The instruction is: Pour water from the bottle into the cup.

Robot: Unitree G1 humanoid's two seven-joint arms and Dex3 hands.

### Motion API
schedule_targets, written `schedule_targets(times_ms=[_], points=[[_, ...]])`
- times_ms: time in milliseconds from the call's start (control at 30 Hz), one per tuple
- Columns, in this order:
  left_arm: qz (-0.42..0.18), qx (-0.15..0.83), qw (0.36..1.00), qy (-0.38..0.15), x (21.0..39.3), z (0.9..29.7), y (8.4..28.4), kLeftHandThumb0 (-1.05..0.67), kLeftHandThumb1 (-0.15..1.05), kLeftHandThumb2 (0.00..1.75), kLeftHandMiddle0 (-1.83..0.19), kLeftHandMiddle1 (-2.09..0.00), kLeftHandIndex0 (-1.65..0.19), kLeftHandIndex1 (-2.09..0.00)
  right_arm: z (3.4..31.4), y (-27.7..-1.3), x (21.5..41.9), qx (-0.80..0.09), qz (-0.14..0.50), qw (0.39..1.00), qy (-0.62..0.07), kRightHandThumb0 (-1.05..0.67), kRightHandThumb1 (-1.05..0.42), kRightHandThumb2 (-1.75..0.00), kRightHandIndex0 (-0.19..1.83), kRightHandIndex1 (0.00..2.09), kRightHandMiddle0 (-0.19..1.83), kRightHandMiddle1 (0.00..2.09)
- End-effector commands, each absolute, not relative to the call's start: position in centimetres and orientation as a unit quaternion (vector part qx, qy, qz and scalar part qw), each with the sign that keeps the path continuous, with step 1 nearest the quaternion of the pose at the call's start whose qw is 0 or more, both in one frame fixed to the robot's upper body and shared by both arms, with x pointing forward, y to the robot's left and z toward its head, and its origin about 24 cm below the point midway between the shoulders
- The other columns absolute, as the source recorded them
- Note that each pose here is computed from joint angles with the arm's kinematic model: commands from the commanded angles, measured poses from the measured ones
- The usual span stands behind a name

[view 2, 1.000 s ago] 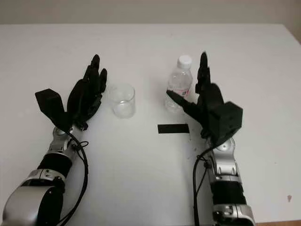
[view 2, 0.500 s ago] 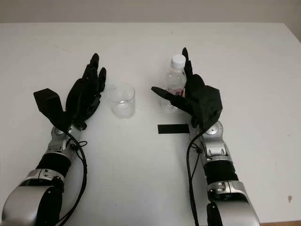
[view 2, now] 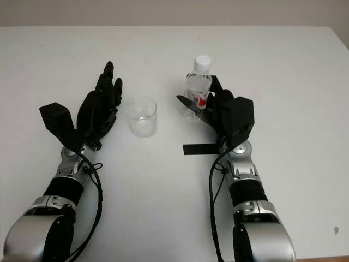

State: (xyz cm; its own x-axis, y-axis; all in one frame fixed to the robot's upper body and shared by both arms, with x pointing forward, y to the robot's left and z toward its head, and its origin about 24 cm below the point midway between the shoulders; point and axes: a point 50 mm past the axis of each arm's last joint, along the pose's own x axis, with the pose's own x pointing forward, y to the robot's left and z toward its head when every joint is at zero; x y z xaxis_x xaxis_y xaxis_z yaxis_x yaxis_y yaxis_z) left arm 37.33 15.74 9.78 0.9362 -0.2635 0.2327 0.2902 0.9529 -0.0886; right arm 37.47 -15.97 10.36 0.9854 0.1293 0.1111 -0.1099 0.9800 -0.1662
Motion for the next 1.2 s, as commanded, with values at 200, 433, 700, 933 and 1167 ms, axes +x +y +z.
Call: schedule_targets(times_ms=[200, 433, 700, 933, 1167], points=[[-0.14, -0.057, 0.983, -0.102, 37.1, 9.3, 15.7, -0.88, 1.05, 0.65, 0.19, 0.0, 0.19, 0.0, 10.6, -15.8, 37.6, -0.152, 0.102, 0.982, -0.056, -0.46, -1.05, -0.32, 1.41, 2.09, 1.14, 2.09], [-0.138, -0.056, 0.984, -0.102, 37.1, 9.3, 15.6, -0.89, 1.05, 0.65, 0.19, 0.0, 0.19, 0.0, 11.1, -15.8, 37.5, -0.207, 0.104, 0.968, -0.096, -0.42, -1.05, -0.33, 1.46, 2.09, 1.18, 2.09], [-0.141, -0.062, 0.983, -0.103, 37.2, 9.3, 15.5, -0.88, 1.05, 0.65, 0.19, 0.0, 0.19, 0.0, 14.6, -16.3, 38.4, -0.353, 0.045, 0.918, -0.177, -0.38, -1.05, -0.38, 1.27, 2.09, 0.99, 2.09], [-0.14, -0.064, 0.983, -0.104, 37.2, 9.3, 15.4, -0.89, 1.05, 0.64, 0.19, 0.0, 0.19, 0.0, 18.0, -15.7, 39.4, -0.482, 0.01, 0.844, -0.233, -0.41, -1.05, -0.36, 1.28, 2.09, 0.89, 2.09], [-0.137, -0.062, 0.983, -0.105, 37.2, 9.3, 15.2, -0.9, 1.05, 0.65, 0.19, 0.0, 0.19, 0.0, 19.7, -14.6, 40.2, -0.557, 0.002, 0.788, -0.264, -0.43, -1.05, -0.33, 1.28, 2.09, 0.92, 2.09]])
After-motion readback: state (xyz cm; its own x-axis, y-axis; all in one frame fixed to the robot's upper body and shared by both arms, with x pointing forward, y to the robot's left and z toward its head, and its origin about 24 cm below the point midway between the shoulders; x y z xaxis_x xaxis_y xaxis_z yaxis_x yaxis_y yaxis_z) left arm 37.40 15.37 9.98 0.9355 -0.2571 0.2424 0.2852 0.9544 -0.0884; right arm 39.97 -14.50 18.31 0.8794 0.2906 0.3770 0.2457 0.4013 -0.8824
